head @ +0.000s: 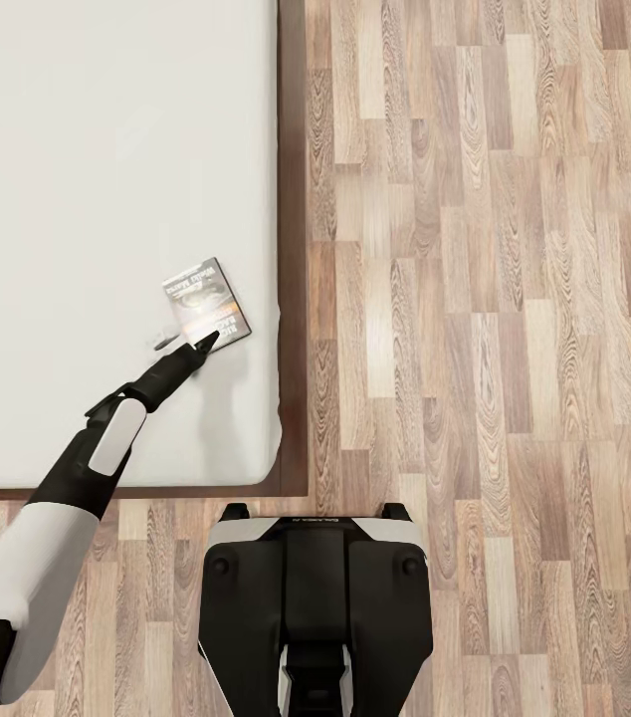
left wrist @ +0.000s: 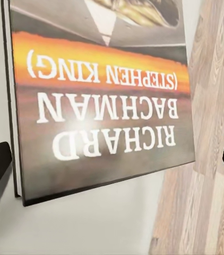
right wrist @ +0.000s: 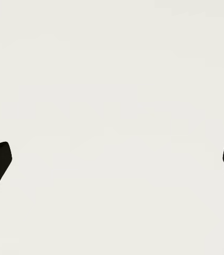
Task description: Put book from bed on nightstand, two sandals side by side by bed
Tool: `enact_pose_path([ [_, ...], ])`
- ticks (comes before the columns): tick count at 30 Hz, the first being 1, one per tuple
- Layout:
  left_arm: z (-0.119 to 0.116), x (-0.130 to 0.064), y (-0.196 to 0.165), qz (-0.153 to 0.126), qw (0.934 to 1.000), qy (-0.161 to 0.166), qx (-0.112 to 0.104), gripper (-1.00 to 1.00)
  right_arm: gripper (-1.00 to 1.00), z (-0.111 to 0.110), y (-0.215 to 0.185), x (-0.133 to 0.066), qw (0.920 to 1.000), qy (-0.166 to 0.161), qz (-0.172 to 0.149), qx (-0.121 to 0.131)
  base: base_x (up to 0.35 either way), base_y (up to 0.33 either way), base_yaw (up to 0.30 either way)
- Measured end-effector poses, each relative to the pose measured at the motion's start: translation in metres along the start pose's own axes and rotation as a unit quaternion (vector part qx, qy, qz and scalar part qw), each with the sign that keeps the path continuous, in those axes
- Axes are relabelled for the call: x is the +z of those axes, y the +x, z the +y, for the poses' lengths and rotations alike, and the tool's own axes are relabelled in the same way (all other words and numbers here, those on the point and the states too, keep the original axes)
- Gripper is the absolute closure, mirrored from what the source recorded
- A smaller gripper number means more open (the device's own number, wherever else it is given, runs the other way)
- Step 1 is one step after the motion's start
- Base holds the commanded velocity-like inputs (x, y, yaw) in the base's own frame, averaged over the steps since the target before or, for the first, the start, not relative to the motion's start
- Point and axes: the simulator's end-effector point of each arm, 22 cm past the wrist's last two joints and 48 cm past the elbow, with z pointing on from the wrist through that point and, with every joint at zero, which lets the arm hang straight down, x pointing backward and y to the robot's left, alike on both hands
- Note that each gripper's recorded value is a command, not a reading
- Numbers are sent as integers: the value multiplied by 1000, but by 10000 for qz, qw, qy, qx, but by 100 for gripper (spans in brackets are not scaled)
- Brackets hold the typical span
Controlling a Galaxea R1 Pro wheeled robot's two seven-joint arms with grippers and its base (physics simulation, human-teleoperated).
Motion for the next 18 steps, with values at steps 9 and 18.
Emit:
enact_pose_path([
  [9, -9, 4, 9, 39, 10000, 29, -68, -100, -100, 0, 0, 0, 10000, 0, -1, 0, 0, 0, 0],
  [18, -14, 7, 20, 148, 9999, 23, -18, -100, -100, 0, 0, 0, 10000, 0, -3, 0, 0, 0, 0],
])
